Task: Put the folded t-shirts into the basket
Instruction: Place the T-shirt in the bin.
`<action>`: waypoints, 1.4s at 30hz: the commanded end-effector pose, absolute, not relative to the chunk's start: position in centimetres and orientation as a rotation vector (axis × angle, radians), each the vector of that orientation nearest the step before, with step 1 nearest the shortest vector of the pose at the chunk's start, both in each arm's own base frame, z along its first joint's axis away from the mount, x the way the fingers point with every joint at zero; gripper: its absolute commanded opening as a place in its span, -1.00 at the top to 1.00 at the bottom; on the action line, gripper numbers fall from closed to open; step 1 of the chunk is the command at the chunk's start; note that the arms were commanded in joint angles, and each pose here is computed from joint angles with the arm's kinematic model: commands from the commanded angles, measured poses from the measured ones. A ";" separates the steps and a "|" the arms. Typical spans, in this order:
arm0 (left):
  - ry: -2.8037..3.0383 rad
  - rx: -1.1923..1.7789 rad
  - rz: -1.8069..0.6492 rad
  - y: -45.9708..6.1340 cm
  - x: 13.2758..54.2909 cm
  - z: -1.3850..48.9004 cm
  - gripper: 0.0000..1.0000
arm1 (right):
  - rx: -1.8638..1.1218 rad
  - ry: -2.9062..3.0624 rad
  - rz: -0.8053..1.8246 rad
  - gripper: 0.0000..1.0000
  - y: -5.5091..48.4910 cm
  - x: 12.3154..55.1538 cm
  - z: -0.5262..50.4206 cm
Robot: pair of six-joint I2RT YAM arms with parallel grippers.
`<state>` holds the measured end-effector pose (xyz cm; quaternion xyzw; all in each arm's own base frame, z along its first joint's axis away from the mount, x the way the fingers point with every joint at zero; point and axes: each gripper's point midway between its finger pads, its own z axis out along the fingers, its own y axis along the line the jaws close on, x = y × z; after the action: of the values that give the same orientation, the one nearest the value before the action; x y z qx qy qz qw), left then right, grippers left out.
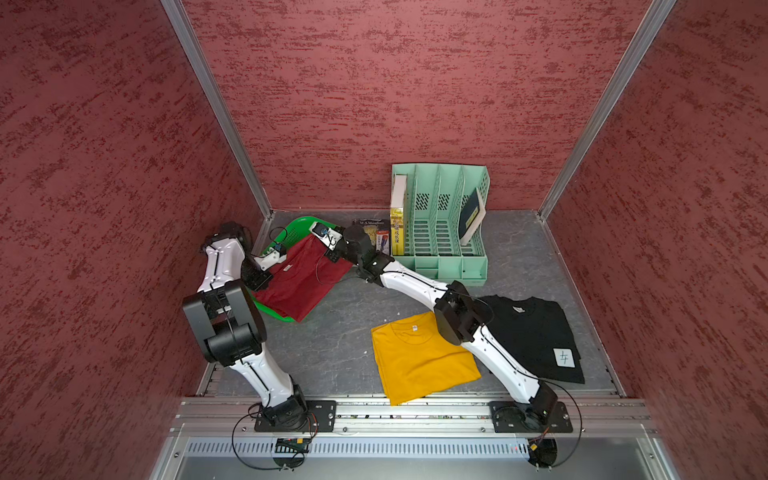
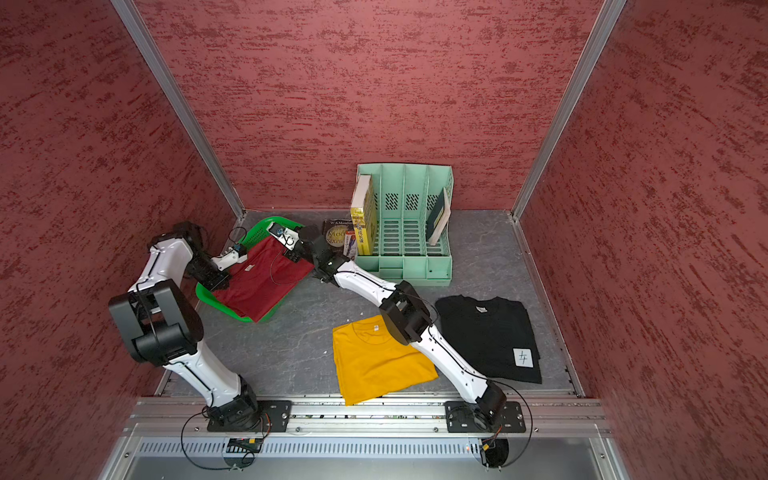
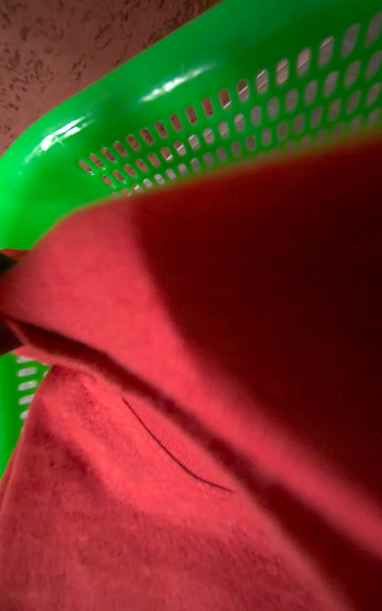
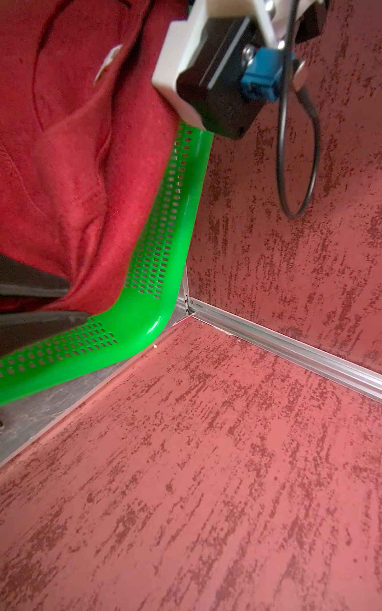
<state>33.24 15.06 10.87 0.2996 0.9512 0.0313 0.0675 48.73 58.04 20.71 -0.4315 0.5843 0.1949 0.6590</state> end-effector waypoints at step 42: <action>2.632 0.823 0.025 4.7 41.6 14.5 -0.04 | -0.803 1.665 0.863 -0.45 47.7 36.1 32.0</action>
<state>39.91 5.88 16.27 0.3004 0.9330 0.0141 0.1976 37.98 48.39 33.82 -0.3498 0.6518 0.3327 0.5849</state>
